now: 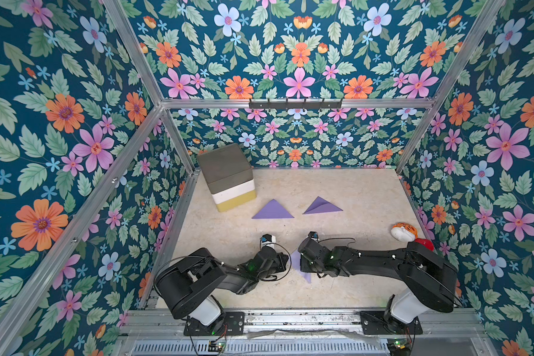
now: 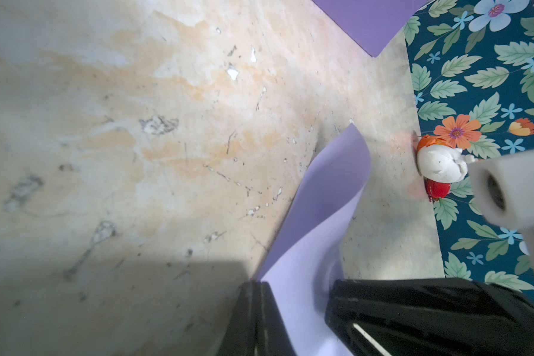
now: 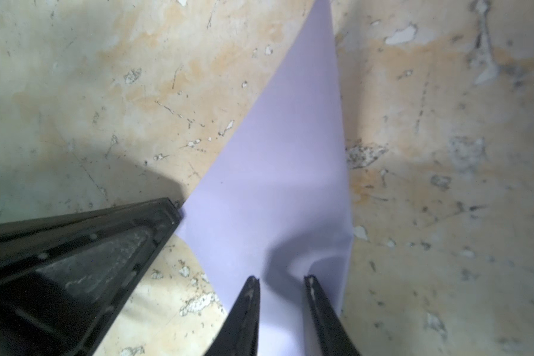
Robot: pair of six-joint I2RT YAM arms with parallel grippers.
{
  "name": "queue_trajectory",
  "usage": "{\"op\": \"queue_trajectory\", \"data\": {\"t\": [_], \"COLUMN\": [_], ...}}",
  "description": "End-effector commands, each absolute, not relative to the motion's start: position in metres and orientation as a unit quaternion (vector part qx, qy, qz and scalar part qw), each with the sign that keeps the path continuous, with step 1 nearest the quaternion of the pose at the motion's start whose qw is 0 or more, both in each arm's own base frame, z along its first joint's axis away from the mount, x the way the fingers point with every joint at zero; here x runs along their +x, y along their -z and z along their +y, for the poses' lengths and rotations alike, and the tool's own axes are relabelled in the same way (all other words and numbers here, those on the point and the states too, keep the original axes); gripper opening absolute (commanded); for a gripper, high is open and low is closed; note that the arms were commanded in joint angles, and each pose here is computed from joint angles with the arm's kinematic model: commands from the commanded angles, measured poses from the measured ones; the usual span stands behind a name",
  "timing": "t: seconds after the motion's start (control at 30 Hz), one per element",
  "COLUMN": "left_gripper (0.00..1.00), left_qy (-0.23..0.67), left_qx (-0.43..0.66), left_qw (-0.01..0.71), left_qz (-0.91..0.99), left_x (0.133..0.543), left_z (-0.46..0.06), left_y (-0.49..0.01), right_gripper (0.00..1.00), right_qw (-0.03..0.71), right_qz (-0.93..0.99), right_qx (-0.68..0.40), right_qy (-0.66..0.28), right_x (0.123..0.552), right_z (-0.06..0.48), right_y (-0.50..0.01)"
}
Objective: Fold the square paper diagonally
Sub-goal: Fold the paper at the center of the board.
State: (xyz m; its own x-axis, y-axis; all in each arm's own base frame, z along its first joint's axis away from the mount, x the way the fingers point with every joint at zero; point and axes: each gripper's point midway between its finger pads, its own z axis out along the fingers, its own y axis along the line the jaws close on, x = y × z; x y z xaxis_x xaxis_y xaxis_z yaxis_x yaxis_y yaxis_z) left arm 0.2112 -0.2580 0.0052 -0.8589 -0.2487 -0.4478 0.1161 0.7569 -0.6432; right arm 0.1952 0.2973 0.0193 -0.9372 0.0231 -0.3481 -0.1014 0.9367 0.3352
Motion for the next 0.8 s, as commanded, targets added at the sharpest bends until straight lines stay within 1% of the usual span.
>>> {"op": "queue_trajectory", "data": {"t": [0.0, 0.1, 0.37, 0.63, 0.77], "left_gripper": [0.08, 0.08, 0.08, 0.00, 0.00], "left_qy": [0.188, 0.188, 0.186, 0.162, 0.140], "left_qx": [-0.030, -0.030, -0.028, -0.025, -0.026], "left_qw": [0.135, 0.135, 0.133, 0.122, 0.119], "left_qz": [0.972, 0.972, 0.973, 0.979, 0.983], "left_x": [0.155, 0.154, 0.154, 0.152, 0.149], "left_z": [-0.194, -0.194, -0.194, -0.189, -0.180], "left_y": [0.067, 0.067, 0.068, 0.076, 0.080], "right_gripper": [0.29, 0.29, 0.29, 0.29, 0.30], "right_qw": [0.176, 0.178, 0.176, 0.172, 0.172], "right_qz": [0.974, 0.972, 0.973, 0.975, 0.976], "right_qx": [-0.013, -0.015, -0.025, -0.028, -0.026], "right_qy": [-0.139, -0.152, -0.146, -0.139, -0.133], "right_x": [0.193, 0.192, 0.189, 0.186, 0.185], "right_z": [0.279, 0.281, 0.276, 0.271, 0.267], "right_y": [-0.011, -0.014, -0.009, -0.007, -0.005]}}
